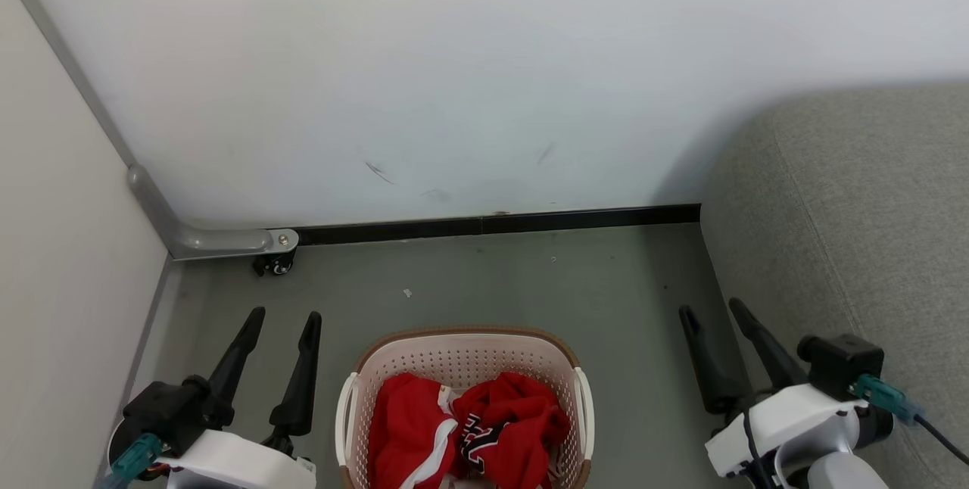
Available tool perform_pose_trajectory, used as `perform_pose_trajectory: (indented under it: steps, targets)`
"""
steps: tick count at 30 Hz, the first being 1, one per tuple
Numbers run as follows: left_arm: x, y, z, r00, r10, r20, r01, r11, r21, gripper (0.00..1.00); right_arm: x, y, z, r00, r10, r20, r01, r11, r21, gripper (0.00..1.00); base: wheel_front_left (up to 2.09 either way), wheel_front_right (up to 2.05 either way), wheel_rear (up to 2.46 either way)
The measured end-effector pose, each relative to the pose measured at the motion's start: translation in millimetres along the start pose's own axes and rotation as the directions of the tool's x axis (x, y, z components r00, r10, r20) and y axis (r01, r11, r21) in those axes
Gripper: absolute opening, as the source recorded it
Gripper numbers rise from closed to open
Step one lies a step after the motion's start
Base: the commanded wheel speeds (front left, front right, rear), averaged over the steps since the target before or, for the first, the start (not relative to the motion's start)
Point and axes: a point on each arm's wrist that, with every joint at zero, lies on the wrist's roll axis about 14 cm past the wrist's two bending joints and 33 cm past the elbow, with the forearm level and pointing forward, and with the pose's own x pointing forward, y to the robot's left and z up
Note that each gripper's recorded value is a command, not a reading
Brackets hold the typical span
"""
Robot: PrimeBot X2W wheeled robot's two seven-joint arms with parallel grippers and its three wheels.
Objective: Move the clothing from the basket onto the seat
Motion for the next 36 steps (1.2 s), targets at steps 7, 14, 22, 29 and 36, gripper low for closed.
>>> perform_pose_trajectory:
  steps: [7, 14, 22, 29, 36]
  targets:
    - [1, -7, 2, 0.999, -0.032, 0.011, 0.031, 0.997, 0.073, 1.00, 5, 8, 9, 0.999, 0.039, 0.032, -0.036, 0.996, -0.081, 1.00, 0.00, 0.00, 0.00]
    - [1, -10, 4, 0.999, -0.048, 0.019, 0.046, 0.992, 0.114, 1.00, 6, 15, 9, 0.997, 0.067, 0.035, -0.062, 0.990, -0.127, 1.00, 0.00, 0.00, 0.00]
    - [2, -9, 2, 0.999, -0.047, 0.015, 0.045, 0.993, 0.113, 1.00, 7, 15, 7, 0.997, 0.068, 0.031, -0.063, 0.990, -0.126, 1.00, 0.00, 0.00, 0.00]
    - [2, -11, -4, 0.999, -0.053, -0.002, 0.053, 0.993, 0.107, 1.00, 8, 15, 5, 0.997, 0.066, 0.027, -0.062, 0.990, -0.125, 1.00, 0.00, 0.00, 0.00]
    - [1, -14, -17, 0.997, -0.061, -0.041, 0.064, 0.993, 0.100, 1.00, 9, 12, 6, 0.998, 0.058, 0.032, -0.054, 0.992, -0.118, 1.00, 0.00, 0.00, 0.00]
